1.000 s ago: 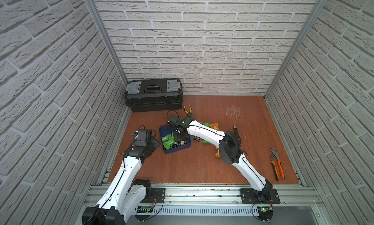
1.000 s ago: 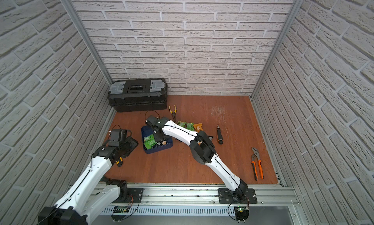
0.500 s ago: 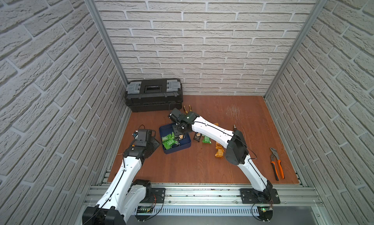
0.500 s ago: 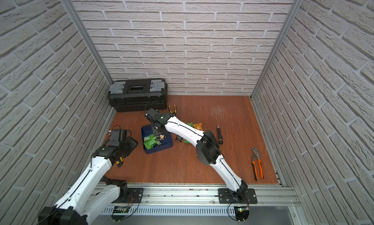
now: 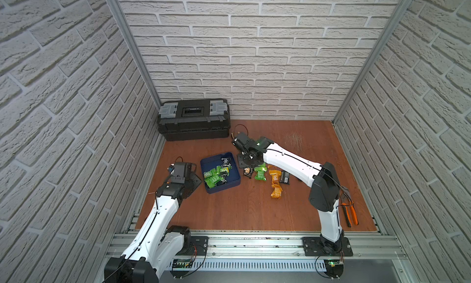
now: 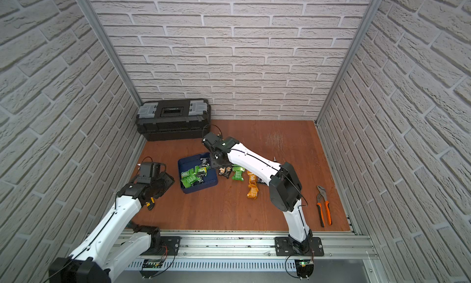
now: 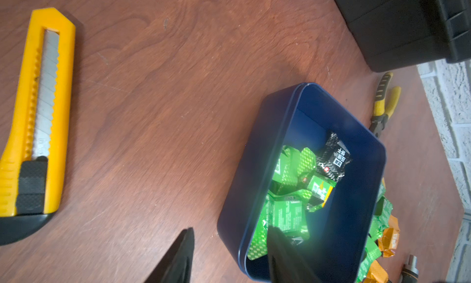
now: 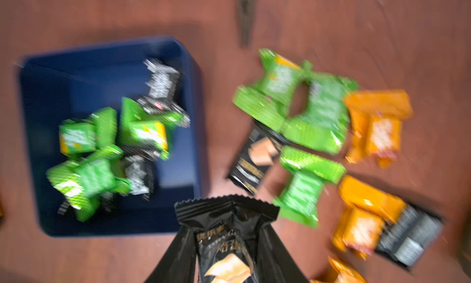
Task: Take the cookies out of the storage box
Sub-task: Place the cookie at the center of the board, then pick up the cookie from the storage box.
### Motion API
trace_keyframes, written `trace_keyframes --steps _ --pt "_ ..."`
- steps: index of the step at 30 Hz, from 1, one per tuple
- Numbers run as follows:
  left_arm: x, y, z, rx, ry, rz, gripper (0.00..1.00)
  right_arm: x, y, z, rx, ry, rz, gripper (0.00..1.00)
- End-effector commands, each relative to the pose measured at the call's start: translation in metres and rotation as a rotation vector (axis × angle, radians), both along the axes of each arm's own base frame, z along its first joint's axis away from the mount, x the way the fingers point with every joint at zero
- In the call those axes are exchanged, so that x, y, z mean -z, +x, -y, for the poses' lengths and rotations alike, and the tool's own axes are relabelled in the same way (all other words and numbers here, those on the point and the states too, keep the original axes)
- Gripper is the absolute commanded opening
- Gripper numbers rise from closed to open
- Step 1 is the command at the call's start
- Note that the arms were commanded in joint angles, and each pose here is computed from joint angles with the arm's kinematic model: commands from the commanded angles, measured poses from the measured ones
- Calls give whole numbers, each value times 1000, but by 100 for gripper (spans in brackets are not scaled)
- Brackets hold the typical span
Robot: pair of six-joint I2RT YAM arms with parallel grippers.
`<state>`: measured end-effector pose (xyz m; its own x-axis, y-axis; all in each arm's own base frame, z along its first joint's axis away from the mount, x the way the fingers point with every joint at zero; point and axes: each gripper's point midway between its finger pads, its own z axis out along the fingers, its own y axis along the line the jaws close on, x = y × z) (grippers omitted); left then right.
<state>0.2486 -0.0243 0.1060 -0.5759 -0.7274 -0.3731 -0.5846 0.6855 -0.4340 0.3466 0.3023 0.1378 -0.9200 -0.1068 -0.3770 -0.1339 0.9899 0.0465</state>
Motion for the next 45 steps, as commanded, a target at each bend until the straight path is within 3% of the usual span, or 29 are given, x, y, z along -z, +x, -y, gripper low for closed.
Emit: trace_keyframes --steps 1,10,15,19,23,29,35,40,45 --pt "-10 8 2 18 7 36 52 1 -13 22 77 20 11 40" --pt "-11 15 5 39 11 36 52 72 -55 63 186 21 -151 40" --pt "-13 15 4 38 22 35 52 93 -55 75 228 -6 -169 41" --pt "-14 13 3 36 28 35 52 96 -51 80 238 -13 -167 44" --pt "-15 13 2 35 31 40 52 93 -51 81 228 -22 -166 57" --pt "-16 15 6 52 18 52 52 63 -46 80 189 -7 -108 61" --pt "-22 19 10 96 22 68 53 27 -36 23 -43 115 -15 57" --pt "-18 22 19 145 -2 50 53 22 -40 -43 -273 202 -36 50" --pt "-3 21 28 157 -52 11 52 25 -29 -90 -368 225 -30 49"
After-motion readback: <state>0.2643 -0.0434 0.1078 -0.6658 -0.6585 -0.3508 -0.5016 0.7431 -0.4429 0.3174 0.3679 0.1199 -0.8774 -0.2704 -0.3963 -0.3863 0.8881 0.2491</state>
